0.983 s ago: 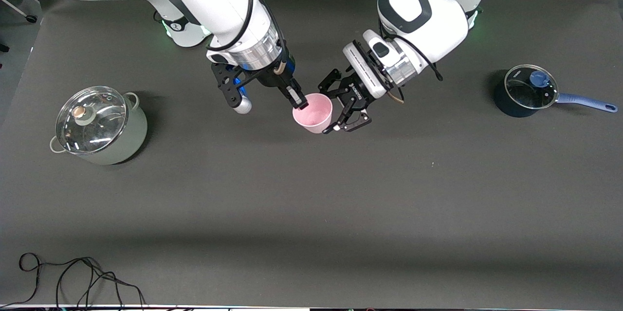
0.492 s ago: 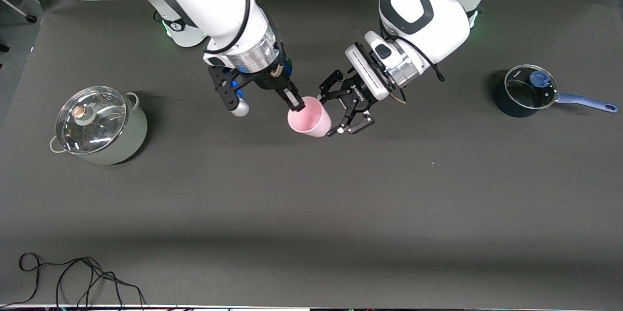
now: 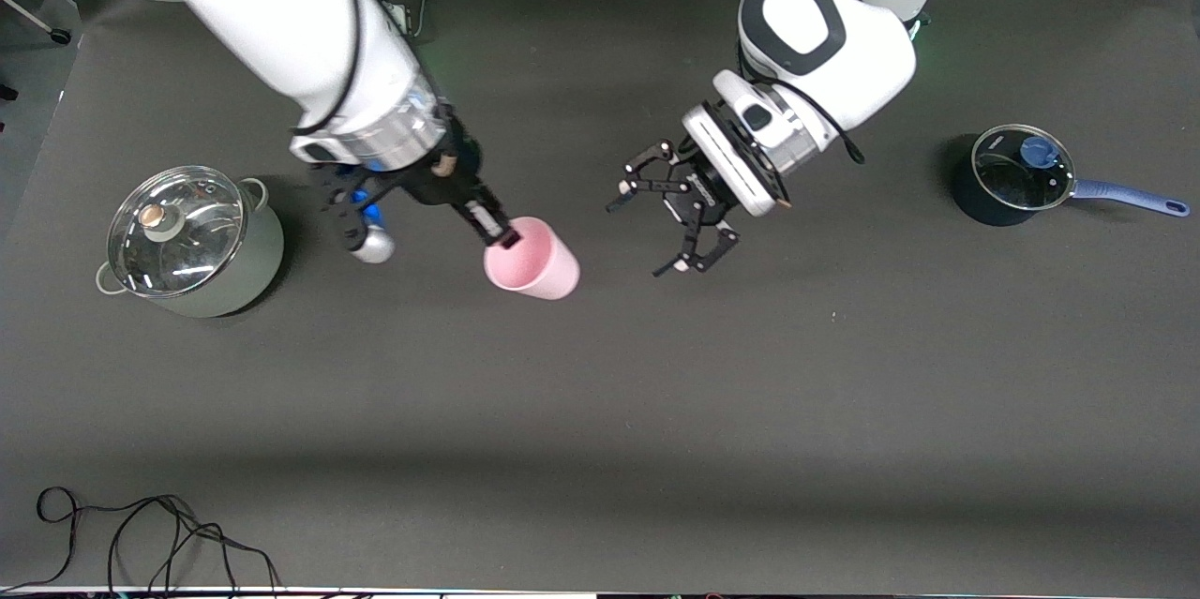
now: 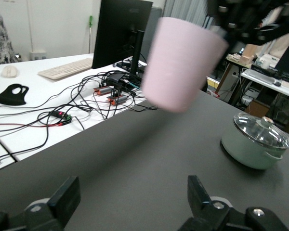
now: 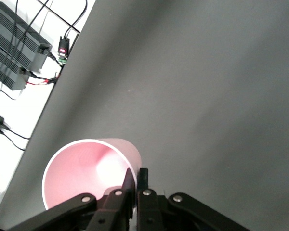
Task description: Transfer pink cup from left to right arm
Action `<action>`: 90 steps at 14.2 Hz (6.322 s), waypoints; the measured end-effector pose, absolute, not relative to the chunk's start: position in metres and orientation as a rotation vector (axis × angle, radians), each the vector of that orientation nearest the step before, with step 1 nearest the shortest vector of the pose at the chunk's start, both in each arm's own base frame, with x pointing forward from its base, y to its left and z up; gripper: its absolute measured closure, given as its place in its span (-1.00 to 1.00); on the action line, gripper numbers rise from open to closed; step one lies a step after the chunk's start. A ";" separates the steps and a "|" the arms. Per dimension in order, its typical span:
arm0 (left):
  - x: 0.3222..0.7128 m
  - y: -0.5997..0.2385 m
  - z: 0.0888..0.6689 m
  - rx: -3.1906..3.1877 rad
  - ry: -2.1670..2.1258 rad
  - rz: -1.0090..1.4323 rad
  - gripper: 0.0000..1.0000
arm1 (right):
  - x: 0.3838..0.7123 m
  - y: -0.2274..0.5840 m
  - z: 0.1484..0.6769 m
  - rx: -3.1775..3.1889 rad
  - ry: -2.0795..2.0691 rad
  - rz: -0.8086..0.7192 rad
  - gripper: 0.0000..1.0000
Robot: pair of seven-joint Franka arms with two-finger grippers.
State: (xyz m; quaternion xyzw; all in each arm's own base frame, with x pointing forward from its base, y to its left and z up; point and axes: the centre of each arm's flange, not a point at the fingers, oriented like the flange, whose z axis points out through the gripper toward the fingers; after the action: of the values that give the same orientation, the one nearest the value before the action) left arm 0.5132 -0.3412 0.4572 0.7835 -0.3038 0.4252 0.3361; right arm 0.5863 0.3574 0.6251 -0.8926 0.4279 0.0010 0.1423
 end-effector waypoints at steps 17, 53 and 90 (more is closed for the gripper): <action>0.568 -0.073 0.472 2.348 -0.838 -0.122 -0.98 | 0.643 0.025 0.545 -3.022 0.492 0.199 0.90; 0.576 -0.039 0.574 3.139 -0.130 -0.167 -0.99 | 0.623 0.036 0.336 -3.052 0.418 -0.144 -0.04; 0.580 -0.025 0.572 3.113 -0.139 -0.145 -0.99 | 0.552 0.002 0.601 -3.124 0.295 0.134 -1.00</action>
State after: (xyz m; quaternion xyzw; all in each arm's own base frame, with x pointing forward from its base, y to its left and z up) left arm 0.5804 -0.0251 0.5723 0.9979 -0.0445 -0.0466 0.0113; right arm 0.5522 0.0015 0.6015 -0.9947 0.0938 0.0426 0.0003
